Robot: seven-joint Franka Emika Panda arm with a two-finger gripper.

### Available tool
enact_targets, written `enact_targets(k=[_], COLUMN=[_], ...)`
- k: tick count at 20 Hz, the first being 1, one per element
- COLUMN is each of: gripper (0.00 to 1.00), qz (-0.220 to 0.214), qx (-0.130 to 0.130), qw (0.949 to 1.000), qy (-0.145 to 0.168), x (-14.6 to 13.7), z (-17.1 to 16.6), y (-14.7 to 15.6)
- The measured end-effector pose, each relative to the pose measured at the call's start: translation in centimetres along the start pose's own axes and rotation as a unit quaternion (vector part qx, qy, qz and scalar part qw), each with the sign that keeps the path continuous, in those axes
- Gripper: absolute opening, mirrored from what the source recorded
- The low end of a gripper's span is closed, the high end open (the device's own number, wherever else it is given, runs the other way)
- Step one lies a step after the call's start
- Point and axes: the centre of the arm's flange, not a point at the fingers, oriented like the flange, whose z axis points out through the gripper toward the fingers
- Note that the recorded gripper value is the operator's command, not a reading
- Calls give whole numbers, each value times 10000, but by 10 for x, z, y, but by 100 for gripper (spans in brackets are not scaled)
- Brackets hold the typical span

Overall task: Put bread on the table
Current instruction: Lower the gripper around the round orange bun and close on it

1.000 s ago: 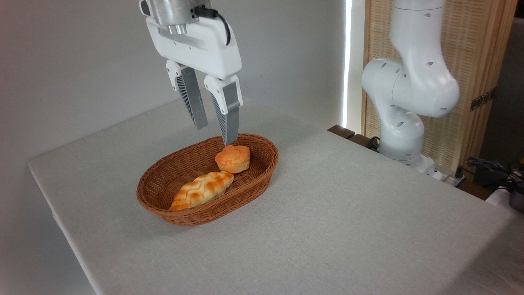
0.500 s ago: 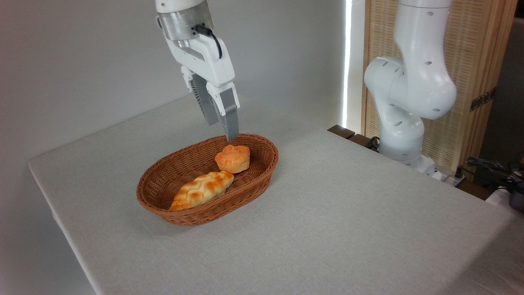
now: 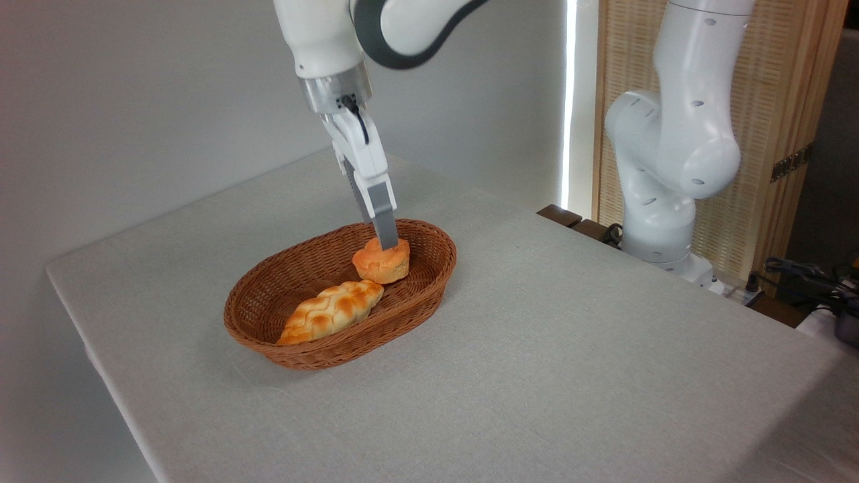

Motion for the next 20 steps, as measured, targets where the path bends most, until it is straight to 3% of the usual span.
enact_targets(k=[11, 12, 13, 14, 20], gripper=[97, 79, 54, 40, 38], qz=[243, 252, 265, 281, 313], qx=[300, 310, 325, 342, 358], qw=[9992, 9992, 9991, 9990, 9989], qy=[-52, -36, -15, 9, 33], x=[1, 1, 1, 2, 2], z=[37, 40, 44, 48, 53], y=[9, 10, 11, 12, 15])
